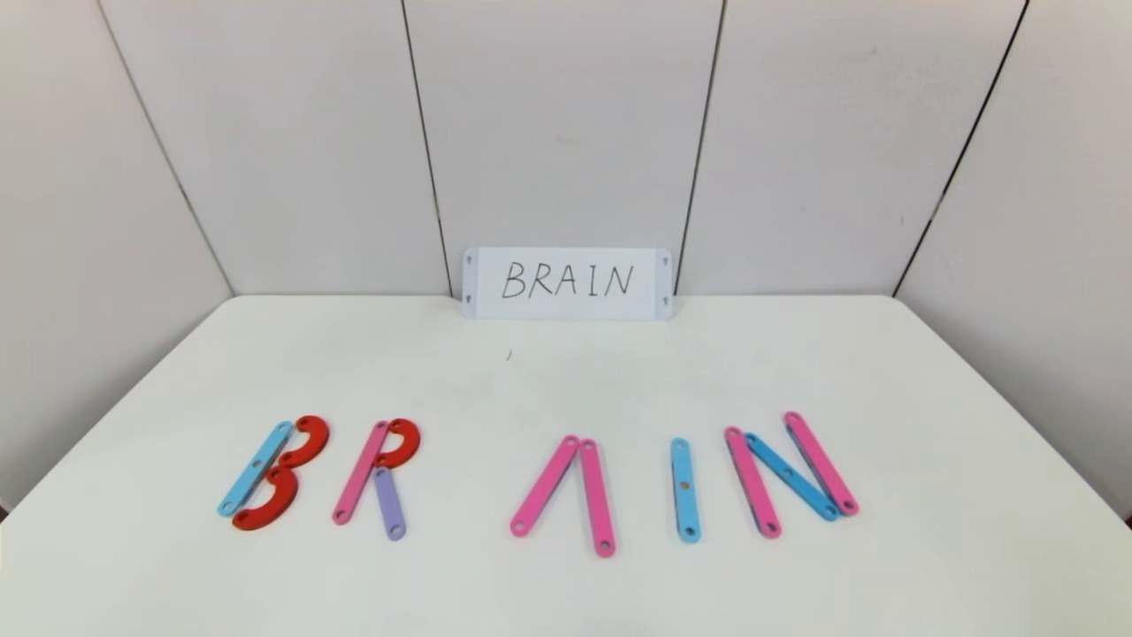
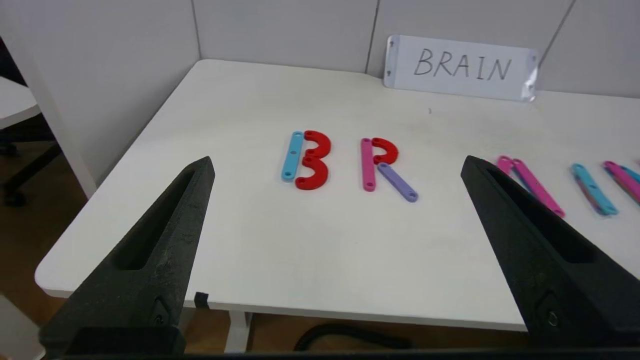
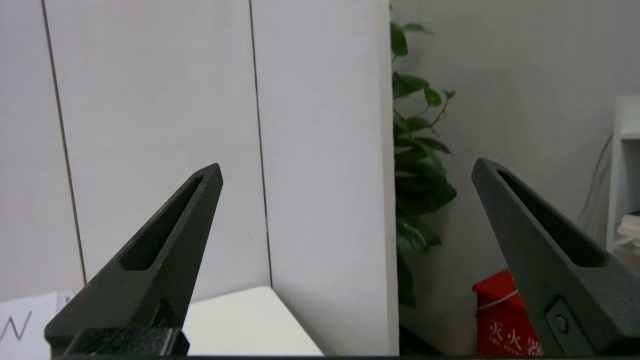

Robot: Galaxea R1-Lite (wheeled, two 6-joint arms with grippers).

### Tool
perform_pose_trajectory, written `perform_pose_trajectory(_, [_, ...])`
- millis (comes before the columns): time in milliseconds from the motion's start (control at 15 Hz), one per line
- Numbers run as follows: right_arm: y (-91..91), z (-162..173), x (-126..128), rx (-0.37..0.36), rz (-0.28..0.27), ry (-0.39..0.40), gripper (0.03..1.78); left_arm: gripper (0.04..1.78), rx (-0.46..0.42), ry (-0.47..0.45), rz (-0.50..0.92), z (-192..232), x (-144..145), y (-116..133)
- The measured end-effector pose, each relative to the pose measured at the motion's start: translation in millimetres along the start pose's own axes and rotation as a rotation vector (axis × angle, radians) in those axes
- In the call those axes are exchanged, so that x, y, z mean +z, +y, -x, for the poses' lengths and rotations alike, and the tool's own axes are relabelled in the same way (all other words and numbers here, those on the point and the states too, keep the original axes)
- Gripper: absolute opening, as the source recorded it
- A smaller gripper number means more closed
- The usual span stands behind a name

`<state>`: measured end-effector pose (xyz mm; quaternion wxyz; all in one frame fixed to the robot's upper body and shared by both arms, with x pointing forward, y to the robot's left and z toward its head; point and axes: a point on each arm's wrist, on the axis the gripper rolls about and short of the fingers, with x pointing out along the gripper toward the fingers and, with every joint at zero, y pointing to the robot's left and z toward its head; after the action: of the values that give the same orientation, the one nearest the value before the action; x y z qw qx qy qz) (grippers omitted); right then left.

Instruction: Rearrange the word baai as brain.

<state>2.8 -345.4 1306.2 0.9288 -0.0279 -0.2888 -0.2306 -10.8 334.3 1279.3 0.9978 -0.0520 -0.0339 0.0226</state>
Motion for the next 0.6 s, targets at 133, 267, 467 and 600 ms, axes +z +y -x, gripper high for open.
perform_pose_trajectory(133, [9.4, -2.2, -37.5, 0.044, 0.02, 0.059, 1.74, 1.73, 0.028, -0.004, -0.009, -25.3, -19.9, 1.5])
perform_pose_trajectory(267, [16.2, 0.1, -69.6, 0.11, 0.033, 0.113, 1.74, 1.73, 0.007, 0.001, -0.012, -39.1, -34.9, 2.0])
perform_pose_trajectory(467, [21.5, 4.7, -94.7, 0.212, 0.03, 0.179, 1.74, 1.73, -0.008, 0.069, -0.011, -49.3, -55.1, 3.1])
perform_pose_trajectory(600, [23.0, 6.1, -100.1, 0.26, 0.03, 0.207, 1.74, 1.73, -0.025, 0.094, -0.02, -52.5, -62.5, 3.3])
